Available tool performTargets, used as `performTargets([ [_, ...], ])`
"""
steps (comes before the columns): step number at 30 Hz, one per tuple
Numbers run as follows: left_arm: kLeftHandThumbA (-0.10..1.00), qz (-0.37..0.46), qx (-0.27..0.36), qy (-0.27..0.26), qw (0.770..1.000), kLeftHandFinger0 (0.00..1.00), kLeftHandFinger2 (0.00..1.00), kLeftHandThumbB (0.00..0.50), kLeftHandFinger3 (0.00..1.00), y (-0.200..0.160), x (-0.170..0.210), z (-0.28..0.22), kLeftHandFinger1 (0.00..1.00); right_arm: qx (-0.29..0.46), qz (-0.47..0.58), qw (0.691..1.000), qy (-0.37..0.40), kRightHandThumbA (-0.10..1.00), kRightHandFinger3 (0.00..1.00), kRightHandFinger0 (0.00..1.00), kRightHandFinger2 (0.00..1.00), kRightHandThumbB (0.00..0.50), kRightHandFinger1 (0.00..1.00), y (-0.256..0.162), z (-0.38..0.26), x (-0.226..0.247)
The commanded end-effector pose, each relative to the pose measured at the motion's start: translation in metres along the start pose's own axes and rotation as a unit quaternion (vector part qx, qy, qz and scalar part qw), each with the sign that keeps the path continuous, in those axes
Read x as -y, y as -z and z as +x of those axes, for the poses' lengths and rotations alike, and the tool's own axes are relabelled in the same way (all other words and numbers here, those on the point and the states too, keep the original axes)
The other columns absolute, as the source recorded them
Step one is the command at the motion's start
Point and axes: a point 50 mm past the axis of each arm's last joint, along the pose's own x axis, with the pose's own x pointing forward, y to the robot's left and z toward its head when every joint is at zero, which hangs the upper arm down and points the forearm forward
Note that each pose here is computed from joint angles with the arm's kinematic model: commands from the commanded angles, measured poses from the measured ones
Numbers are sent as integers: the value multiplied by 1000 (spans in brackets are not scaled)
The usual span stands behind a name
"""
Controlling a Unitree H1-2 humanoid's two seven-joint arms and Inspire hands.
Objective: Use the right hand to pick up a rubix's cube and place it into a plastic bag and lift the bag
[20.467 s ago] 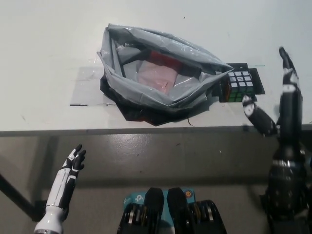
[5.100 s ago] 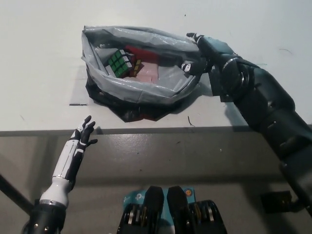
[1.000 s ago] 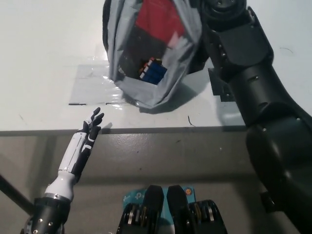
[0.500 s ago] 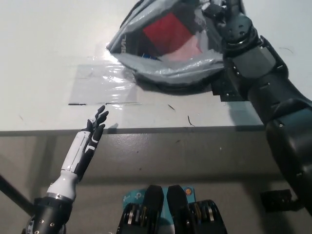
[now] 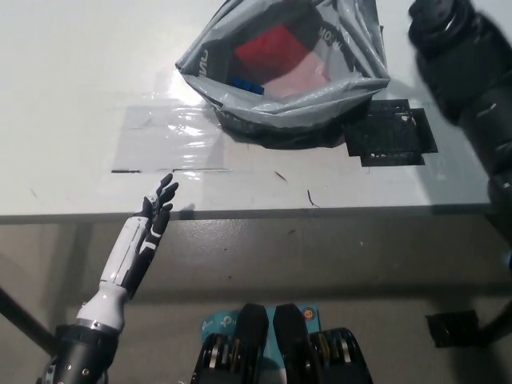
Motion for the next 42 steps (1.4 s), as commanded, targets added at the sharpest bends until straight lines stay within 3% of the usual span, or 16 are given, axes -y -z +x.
performTargets([
  [1, 1000, 16, 41, 2, 999, 1000, 1000, 169, 1000, -10, -3, 1, 1000, 101, 5, 995, -8, 835, 1000, 1000, 1000, 500, 1000, -84, 5, 64],
  [6, 1000, 14, 43, 4, 999, 1000, 1000, 187, 1000, -10, 0, 1, 1000, 202, 144, 968, -29, 784, 1000, 1000, 1000, 500, 1000, -123, -26, 114],
  [7, 1000, 15, 44, 3, 999, 1000, 1000, 186, 1000, -11, 0, 3, 1000, 241, 159, 957, -10, 976, 1000, 1000, 1000, 500, 1000, -136, -42, 133],
  [9, 1000, 16, 47, 1, 999, 1000, 1000, 187, 1000, -13, -1, 6, 1000, 279, 154, 948, 21, 1000, 1000, 1000, 1000, 500, 1000, -149, -62, 152],
  [11, 1000, 17, 51, -1, 999, 1000, 1000, 196, 1000, -15, -3, 12, 1000, 323, 121, 936, 70, 1000, 1000, 1000, 1000, 428, 1000, -161, -90, 173],
  [12, 1000, 15, 57, -5, 998, 1000, 1000, 210, 1000, -19, -7, 19, 1000, 389, 80, 909, 131, 1000, 1000, 1000, 1000, 366, 1000, -168, -130, 196],
  [14, 1000, 16, 64, -10, 998, 1000, 1000, 218, 1000, -23, -11, 26, 1000, 435, 66, 882, 169, 1000, 1000, 1000, 1000, 344, 1000, -169, -156, 208],
  [18, 1000, 21, 85, -14, 996, 1000, 1000, 193, 1000, -34, -18, 40, 1000, 514, 17, 828, 225, 1000, 1000, 1000, 1000, 291, 1000, -140, -233, 222],
  [22, 1000, 14, 89, -16, 996, 1000, 1000, 179, 1000, -39, -20, 44, 1000, 544, -11, 809, 222, 1000, 1000, 1000, 1000, 264, 1000, -92, -289, 206],
  [23, 1000, 16, 90, -17, 996, 1000, 1000, 177, 1000, -39, -20, 45, 1000, 555, -25, 803, 216, 1000, 1000, 1000, 1000, 211, 1000, -70, -312, 188],
  [25, 1000, 19, 92, -19, 995, 1000, 1000, 175, 1000, -40, -21, 46, 1000, 564, -38, 796, 216, 1000, 1000, 1000, 1000, 180, 1000, -50, -333, 169],
  [27, 1000, 19, 92, -20, 995, 1000, 1000, 178, 1000, -40, -21, 47, 1000, 566, -28, 798, 207, 1000, 1000, 1000, 1000, 167, 1000, -41, -342, 156],
  [30, 1000, 18, 88, -22, 996, 1000, 1000, 179, 1000, -41, -21, 48, 1000, 556, 43, 814, 165, 1000, 1000, 1000, 1000, 245, 1000, -6, -361, 108],
  [31, 1000, 17, 86, -21, 996, 1000, 1000, 170, 1000, -40, -22, 48, 1000, 518, 68, 837, 165, 1000, 1000, 1000, 1000, 193, 1000, 20, -363, 77],
  [38, 1000, 16, 78, -17, 997, 1000, 1000, 178, 1000, -33, -19, 40, 1000, 398, 107, 901, 139, 1000, 1000, 1000, 1000, 155, 1000, 75, -376, -4],
  [42, 1000, 18, 73, -13, 997, 1000, 1000, 181, 1000, -31, -16, 34, 1000, 345, 113, 921, 141, 1000, 1000, 1000, 1000, 187, 1000, 98, -364, -27],
])
